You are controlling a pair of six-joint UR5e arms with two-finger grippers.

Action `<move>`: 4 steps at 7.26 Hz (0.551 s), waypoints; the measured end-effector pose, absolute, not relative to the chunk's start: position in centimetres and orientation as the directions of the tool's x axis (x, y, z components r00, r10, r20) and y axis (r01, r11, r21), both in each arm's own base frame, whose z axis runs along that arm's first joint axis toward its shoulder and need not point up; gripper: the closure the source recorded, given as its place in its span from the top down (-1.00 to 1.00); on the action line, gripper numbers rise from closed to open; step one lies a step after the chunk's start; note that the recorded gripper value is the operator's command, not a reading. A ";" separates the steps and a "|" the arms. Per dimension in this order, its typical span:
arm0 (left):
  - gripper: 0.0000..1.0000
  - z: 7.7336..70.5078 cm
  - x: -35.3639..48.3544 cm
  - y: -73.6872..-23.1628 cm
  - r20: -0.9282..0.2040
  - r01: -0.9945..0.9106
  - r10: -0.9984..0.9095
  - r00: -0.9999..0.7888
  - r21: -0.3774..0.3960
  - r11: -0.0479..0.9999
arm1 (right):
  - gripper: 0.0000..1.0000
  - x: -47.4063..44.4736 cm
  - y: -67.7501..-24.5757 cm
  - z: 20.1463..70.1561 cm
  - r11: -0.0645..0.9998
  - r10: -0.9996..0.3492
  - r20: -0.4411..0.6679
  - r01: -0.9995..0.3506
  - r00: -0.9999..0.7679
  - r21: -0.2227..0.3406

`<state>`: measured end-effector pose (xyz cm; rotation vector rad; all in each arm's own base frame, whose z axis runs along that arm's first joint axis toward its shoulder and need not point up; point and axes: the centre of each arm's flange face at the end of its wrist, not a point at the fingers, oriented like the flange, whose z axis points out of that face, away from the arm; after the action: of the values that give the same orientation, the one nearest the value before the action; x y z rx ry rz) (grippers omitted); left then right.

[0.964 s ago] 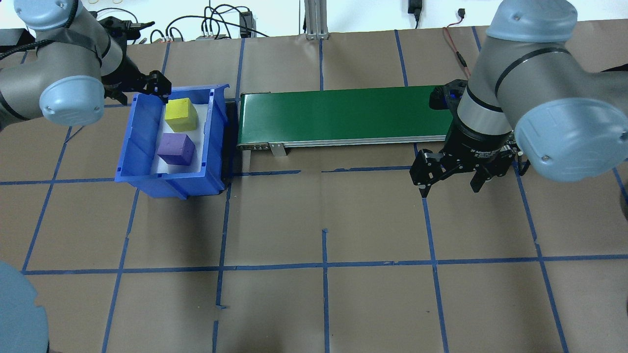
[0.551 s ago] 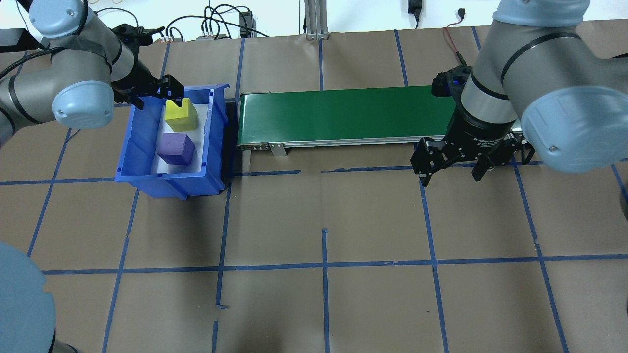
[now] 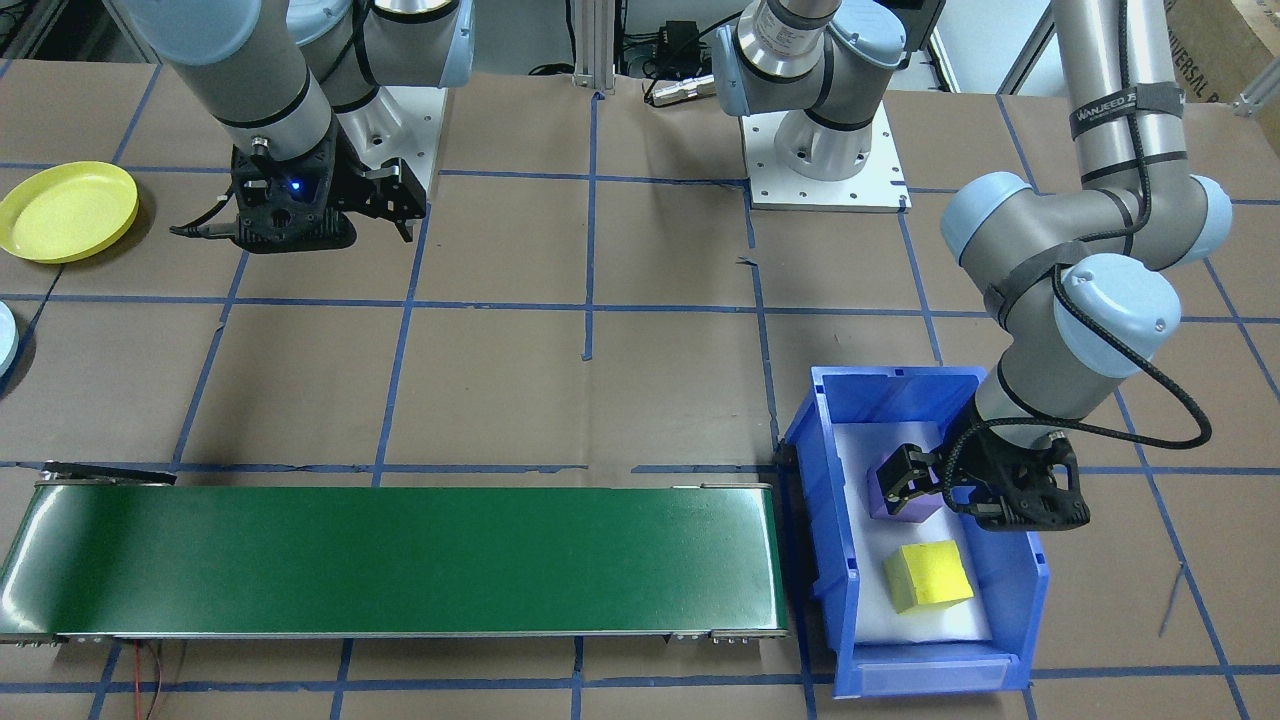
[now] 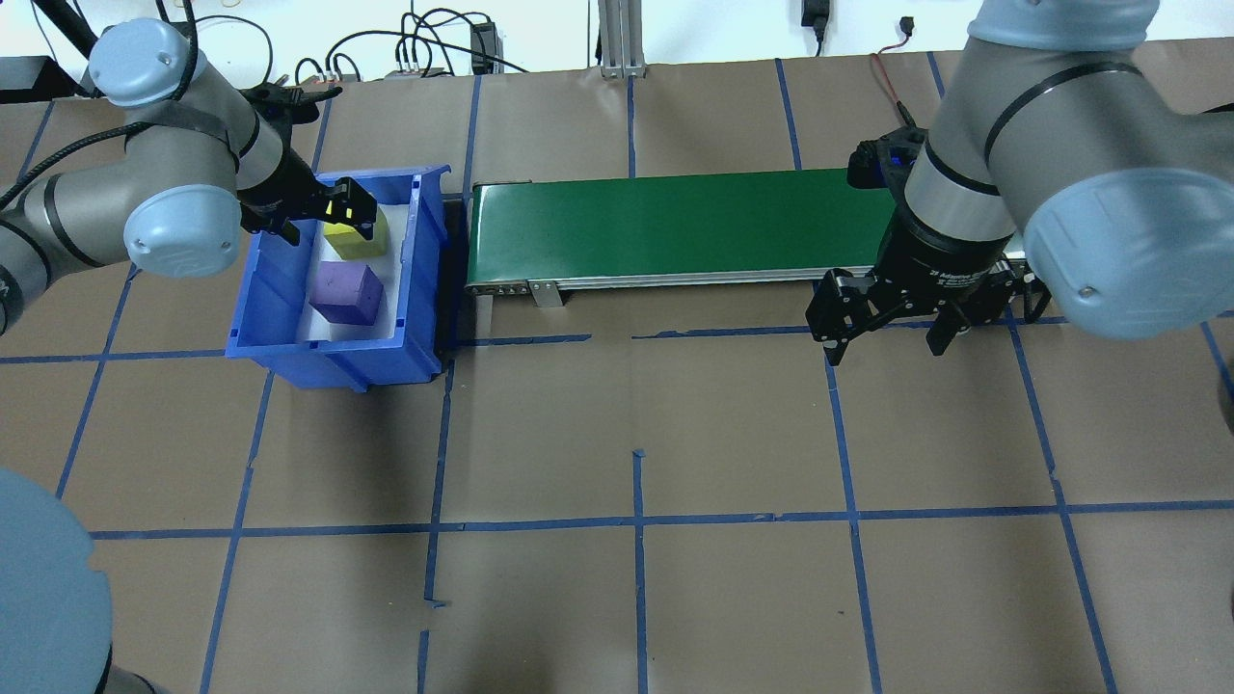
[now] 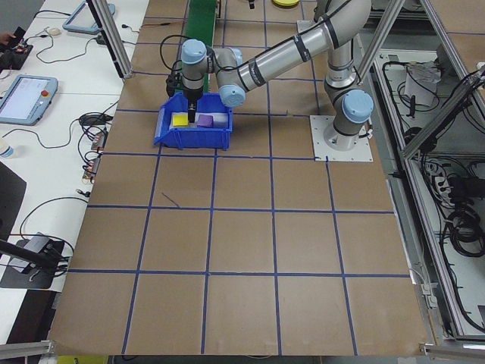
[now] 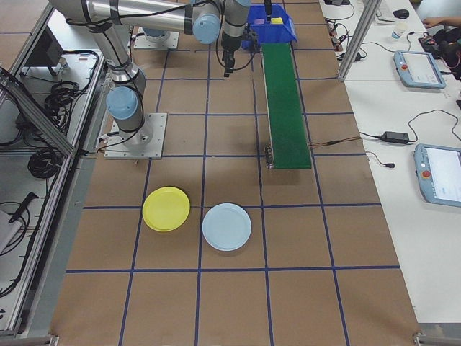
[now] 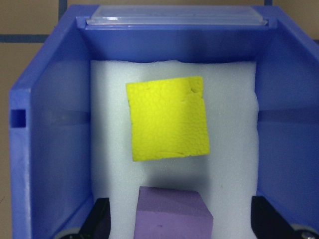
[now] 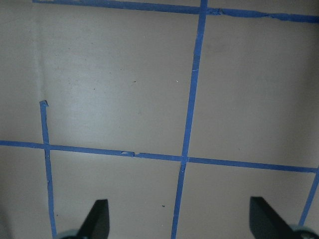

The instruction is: Move block left to right into plate

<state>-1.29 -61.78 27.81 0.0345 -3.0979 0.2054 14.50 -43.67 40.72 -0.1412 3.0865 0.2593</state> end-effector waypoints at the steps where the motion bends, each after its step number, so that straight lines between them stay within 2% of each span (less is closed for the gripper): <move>1: 1.00 26.9 -1.4 -61.4 0.041 -0.022 -0.018 -0.999 -0.114 0.993 | 1.00 14.5 -43.7 40.7 0.982 -0.087 -0.049 -0.094 -0.995 0.165; 4: 1.00 25.4 -1.4 -60.9 0.039 0.031 0.034 -0.999 -0.084 0.996 | 1.00 14.4 -43.7 40.7 0.982 -0.086 -0.047 -0.093 -0.995 0.164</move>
<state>-1.43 -60.94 25.35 -0.0502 -3.0983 0.1300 14.43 -43.69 40.73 -0.1393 3.0881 0.2584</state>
